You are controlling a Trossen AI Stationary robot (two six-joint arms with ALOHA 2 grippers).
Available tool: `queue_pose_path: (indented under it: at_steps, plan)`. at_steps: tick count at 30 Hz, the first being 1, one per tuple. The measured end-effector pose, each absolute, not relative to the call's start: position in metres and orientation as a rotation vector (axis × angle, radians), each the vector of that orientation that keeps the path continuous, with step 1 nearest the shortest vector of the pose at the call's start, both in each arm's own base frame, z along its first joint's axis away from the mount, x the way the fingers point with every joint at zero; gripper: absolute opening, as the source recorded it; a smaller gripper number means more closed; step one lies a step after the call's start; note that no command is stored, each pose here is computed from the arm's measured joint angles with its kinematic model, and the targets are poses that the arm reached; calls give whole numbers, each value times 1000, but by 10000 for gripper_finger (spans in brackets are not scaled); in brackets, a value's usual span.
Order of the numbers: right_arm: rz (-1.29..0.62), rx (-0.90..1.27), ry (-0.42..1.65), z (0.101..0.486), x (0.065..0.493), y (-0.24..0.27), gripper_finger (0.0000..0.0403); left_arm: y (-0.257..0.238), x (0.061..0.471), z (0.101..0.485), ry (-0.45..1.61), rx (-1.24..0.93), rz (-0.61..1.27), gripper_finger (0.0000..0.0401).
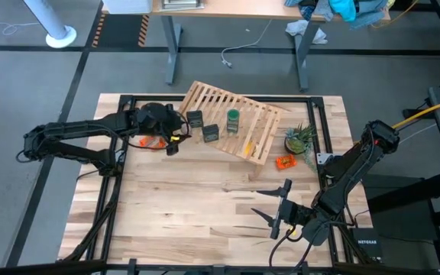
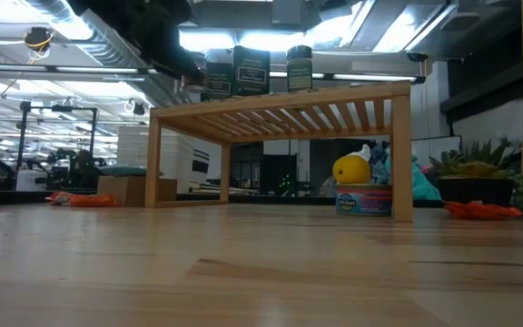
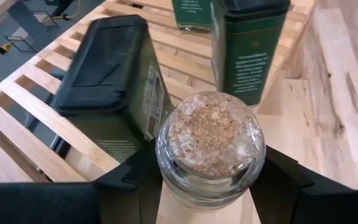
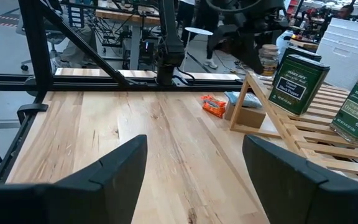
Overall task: Shelf spices
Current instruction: Put the transparent seasoning bottle on the shelf
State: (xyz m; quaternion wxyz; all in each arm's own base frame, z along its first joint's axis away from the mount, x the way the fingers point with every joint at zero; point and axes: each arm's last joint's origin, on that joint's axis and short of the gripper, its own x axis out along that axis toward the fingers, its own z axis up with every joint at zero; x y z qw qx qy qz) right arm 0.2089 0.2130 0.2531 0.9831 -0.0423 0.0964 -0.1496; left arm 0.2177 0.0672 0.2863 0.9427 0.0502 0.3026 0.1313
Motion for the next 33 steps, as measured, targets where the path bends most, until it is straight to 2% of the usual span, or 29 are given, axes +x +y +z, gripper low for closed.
queue_pose_path:
  at_steps: [15, 20, 23, 33]
  plan:
    - [-301, -85, 194, 253, 209, 213, 270, 83, 213, 287, 591, 7, 261, 178]
    - [-302, -85, 193, 253, 209, 213, 270, 84, 213, 287, 590, -11, 291, 242]
    - [-302, -85, 194, 253, 209, 213, 270, 84, 213, 287, 591, -14, 301, 258]
    - [-302, -84, 193, 253, 209, 213, 270, 84, 212, 286, 598, -11, 300, 233]
